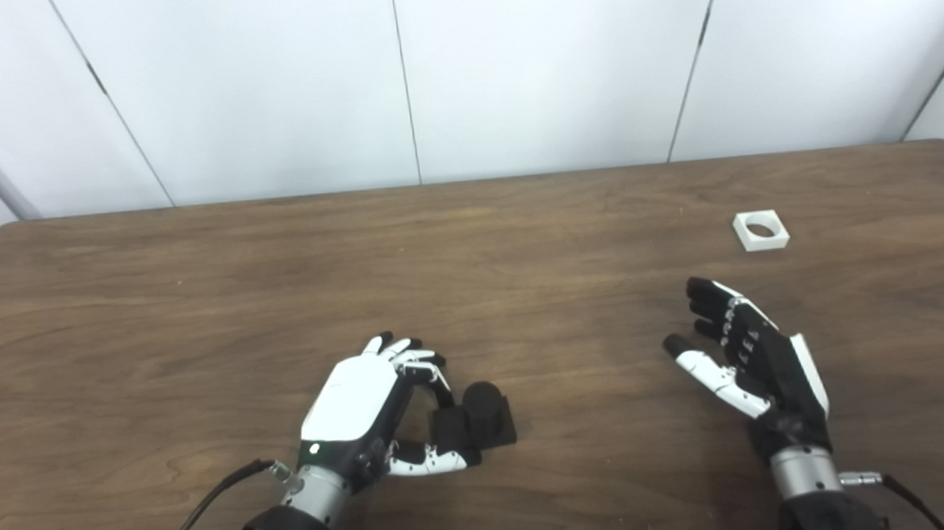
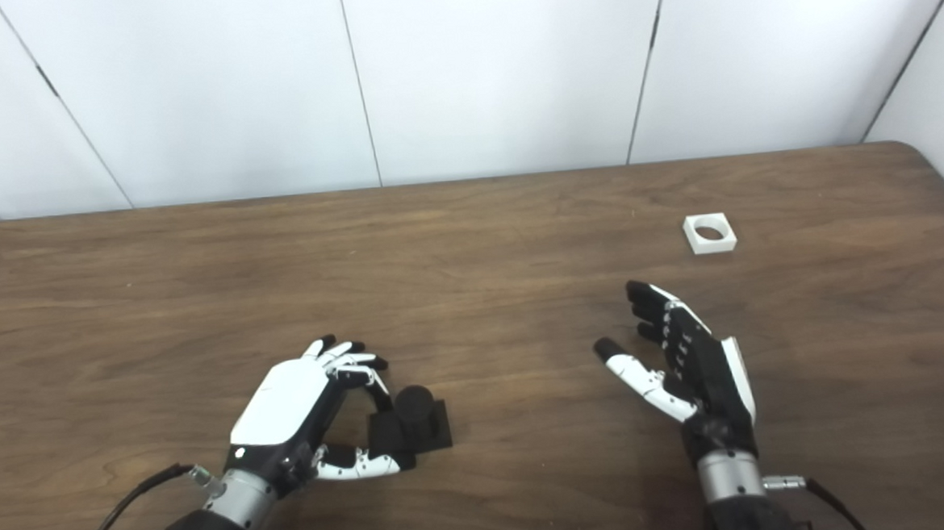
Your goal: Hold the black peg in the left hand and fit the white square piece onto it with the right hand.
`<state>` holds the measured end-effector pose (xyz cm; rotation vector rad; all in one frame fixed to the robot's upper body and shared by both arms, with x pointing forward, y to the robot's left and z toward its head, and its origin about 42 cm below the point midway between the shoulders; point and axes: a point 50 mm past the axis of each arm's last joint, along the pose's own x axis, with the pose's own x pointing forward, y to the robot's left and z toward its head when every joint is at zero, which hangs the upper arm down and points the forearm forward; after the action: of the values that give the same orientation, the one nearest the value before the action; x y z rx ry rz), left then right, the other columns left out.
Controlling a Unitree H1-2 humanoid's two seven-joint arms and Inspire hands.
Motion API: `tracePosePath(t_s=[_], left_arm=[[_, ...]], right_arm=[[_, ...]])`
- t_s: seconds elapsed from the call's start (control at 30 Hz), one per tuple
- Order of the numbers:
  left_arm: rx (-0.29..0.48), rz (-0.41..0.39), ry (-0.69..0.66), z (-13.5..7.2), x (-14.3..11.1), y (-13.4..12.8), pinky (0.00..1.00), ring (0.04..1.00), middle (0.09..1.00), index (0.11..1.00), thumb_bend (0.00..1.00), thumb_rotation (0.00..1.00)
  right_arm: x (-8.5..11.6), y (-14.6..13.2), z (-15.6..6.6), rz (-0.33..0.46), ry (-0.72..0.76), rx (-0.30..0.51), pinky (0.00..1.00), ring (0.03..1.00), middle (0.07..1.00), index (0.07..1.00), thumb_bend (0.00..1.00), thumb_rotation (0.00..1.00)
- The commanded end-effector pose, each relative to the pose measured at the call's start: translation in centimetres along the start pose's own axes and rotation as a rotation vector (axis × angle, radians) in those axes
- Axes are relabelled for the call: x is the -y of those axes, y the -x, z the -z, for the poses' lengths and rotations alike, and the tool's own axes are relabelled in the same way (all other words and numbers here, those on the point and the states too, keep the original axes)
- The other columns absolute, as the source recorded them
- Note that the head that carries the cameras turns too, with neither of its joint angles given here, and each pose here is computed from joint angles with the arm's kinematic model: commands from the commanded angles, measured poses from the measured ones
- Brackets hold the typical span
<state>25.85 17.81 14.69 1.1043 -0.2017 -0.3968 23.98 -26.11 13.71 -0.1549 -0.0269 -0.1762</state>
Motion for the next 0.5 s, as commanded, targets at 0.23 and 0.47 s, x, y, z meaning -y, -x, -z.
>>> tracePosePath(t_s=[0.23,0.47], left_arm=[[0.020,0.019,-0.014,0.3,-0.4,-0.2,1.00,0.899,0.795,0.489,0.51,0.05],[0.027,0.016,-0.007,0.9,-0.7,-0.3,1.00,0.892,0.787,0.488,0.51,0.05]], right_arm=[[3.2,-4.2,-6.0,0.018,0.169,0.155,0.87,0.879,0.847,0.701,0.76,0.16],[5.5,-6.8,-9.6,0.047,0.352,0.176,0.89,0.891,0.847,0.699,0.82,0.22]])
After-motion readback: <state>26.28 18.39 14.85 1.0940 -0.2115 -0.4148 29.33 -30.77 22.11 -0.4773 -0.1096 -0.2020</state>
